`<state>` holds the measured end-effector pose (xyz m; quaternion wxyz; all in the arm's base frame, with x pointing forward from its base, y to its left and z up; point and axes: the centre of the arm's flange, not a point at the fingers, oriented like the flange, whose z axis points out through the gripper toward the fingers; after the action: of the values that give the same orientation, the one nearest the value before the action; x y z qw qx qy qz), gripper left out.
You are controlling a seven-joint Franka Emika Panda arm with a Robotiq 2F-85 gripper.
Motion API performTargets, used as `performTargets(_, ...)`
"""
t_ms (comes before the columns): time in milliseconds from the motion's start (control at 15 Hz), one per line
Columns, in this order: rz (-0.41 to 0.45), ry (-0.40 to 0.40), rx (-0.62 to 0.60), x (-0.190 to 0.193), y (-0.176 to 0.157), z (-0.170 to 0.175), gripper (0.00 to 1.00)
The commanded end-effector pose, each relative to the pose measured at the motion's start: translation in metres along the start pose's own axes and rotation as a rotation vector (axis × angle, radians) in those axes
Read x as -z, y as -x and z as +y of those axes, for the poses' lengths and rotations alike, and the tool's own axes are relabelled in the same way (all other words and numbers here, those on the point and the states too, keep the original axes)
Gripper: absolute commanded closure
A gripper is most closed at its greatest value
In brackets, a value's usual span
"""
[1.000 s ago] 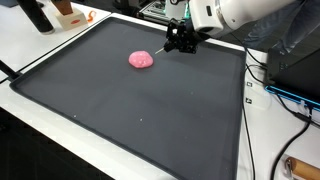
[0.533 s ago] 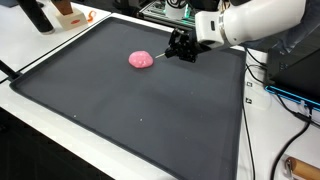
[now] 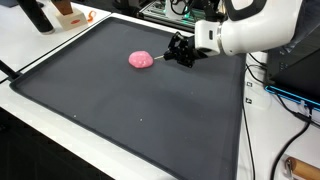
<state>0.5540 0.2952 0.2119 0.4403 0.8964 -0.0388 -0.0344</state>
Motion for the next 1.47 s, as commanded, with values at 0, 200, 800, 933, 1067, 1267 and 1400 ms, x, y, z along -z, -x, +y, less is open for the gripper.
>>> performTargets(0, 0.002, 0.05, -0.029, -0.002, -0.005, -0.008, 0.97)
performTargets(200, -0.004, 0.046, -0.029, -0.004, -0.01, -0.006, 0.97)
performTargets(800, -0.03, -0.007, -0.028, -0.011, -0.021, 0.022, 0.97)
performTargets(933, -0.037, -0.03, -0.022, -0.011, -0.024, 0.032, 0.97)
performTargets(1067, -0.044, -0.054, -0.008, -0.012, -0.026, 0.043, 0.97)
performTargets(1267, -0.046, -0.087, 0.041, -0.012, -0.03, 0.061, 0.97)
performTargets(1400, -0.055, -0.111, 0.064, -0.012, -0.034, 0.075, 0.97)
